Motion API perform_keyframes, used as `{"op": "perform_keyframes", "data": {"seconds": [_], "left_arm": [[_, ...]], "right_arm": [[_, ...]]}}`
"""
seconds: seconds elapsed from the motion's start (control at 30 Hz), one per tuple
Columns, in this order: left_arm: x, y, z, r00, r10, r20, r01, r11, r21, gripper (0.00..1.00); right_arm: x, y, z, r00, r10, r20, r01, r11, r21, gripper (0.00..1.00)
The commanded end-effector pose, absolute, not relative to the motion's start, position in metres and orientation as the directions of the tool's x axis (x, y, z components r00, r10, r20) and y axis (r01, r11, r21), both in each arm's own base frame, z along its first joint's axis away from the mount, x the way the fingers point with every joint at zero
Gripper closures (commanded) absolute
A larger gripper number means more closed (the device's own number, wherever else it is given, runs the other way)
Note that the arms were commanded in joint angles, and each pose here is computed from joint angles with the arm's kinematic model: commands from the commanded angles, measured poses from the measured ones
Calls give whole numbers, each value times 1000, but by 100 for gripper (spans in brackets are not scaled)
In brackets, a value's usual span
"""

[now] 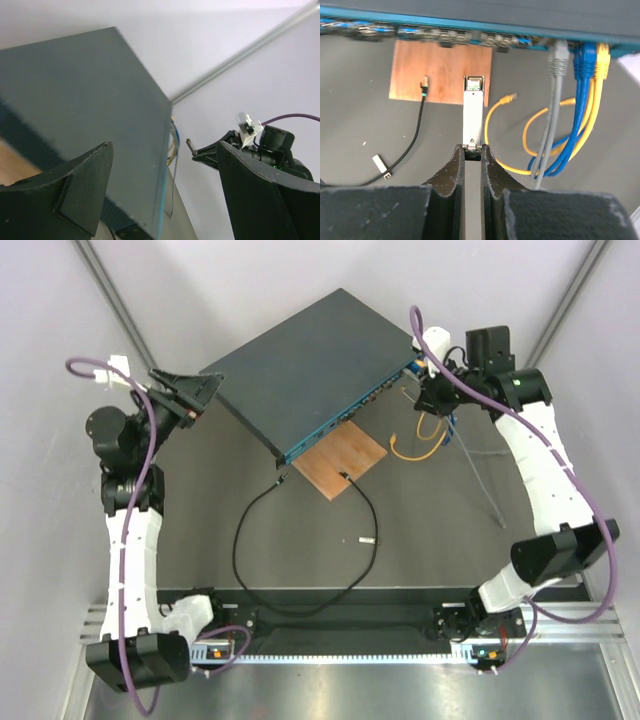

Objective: Insert the plug into the switch port

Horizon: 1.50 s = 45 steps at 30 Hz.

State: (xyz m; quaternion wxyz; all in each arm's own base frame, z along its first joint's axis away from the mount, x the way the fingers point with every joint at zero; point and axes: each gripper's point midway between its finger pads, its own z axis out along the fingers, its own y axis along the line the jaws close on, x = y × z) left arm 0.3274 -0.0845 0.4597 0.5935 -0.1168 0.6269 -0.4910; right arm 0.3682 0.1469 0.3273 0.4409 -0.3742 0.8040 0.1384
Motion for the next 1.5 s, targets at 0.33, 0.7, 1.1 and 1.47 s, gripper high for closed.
{"op": "perform_keyframes", "data": {"seconds": [0.33,0.7,1.1,1.47], "left_arm": [[348,-70,379,-349,-757,-553,294,472,-831,9],[359,-82,377,-373,-771,-517,372,386,-844,7],[367,-102,372,-406,-754,-517,408,356,-840,25],[369,-105,366,-421,-745,-517,397,361,-844,79]], "right_arm": [[401,137,319,-476,-426,-769,-627,778,-43,100],[411,141,305,-513,-397,-761,-644,764,36,100],[421,146,307,-519,-358,-776,-654,751,91,100],[433,146,302,-536,-334,-776,-626,774,99,100]]}}
